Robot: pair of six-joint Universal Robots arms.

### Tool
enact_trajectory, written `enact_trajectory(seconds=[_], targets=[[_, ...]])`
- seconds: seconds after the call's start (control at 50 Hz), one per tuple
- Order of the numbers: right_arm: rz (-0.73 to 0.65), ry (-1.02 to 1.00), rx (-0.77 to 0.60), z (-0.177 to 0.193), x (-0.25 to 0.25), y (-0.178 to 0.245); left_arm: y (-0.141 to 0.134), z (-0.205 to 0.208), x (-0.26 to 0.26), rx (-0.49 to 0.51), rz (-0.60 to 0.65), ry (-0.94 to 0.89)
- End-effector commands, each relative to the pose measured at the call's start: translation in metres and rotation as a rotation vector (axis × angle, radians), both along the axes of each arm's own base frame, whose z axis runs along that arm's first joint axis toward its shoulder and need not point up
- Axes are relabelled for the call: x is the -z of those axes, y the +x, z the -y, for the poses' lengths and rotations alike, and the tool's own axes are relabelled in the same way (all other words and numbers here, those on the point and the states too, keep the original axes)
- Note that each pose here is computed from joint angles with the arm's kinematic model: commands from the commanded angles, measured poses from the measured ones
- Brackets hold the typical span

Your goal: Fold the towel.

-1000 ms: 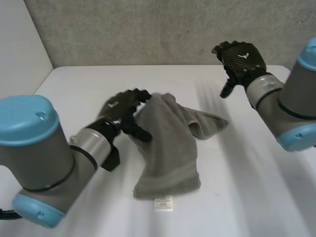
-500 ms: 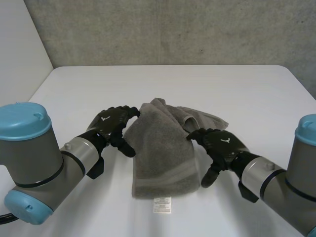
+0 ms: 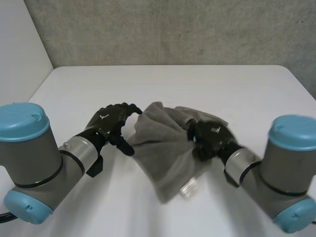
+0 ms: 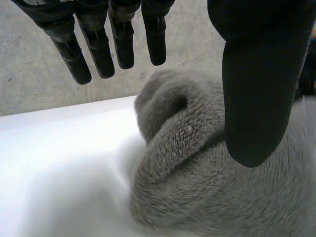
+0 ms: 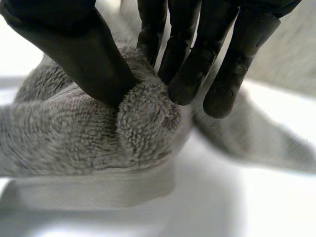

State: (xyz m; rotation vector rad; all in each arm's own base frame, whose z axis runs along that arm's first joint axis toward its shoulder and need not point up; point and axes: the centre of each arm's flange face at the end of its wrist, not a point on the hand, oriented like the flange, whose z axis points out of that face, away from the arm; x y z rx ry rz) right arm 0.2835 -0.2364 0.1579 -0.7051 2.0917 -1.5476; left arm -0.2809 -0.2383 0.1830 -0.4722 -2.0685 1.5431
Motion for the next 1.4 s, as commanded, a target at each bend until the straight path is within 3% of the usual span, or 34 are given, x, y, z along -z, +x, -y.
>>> enact_trajectory(seconds=[0.02, 0.18, 0.26, 0.54, 0.72, 1.04, 1.26, 1.4], targets=[[0.049, -0.221, 0.175, 0.044, -0.070, -0.056, -0.002, 0.003, -0.004, 0.002, -0.010, -0.024], [-0.009, -0.202, 0.215, 0.078, -0.070, -0.113, -0.008, 0.005, -0.006, 0.014, -0.021, -0.048], [-0.051, -0.137, 0.260, 0.093, -0.044, -0.133, -0.018, 0.008, -0.001, 0.037, -0.026, -0.058], [-0.094, -0.101, 0.230, 0.091, -0.027, -0.130, -0.068, -0.007, 0.017, 0.171, -0.023, -0.048], [-0.085, -0.164, 0.230, 0.078, -0.049, -0.129, -0.087, 0.002, 0.028, 0.191, -0.031, -0.061], [-0.087, -0.151, 0.226, 0.074, -0.046, -0.128, -0.138, 0.012, 0.069, 0.273, -0.050, -0.078], [-0.084, -0.165, 0.224, 0.072, -0.051, -0.127, -0.143, 0.007, 0.072, 0.280, -0.048, -0.078], [-0.025, -0.246, 0.211, 0.059, -0.090, -0.117, -0.124, 0.010, -0.001, 0.225, -0.082, -0.201]])
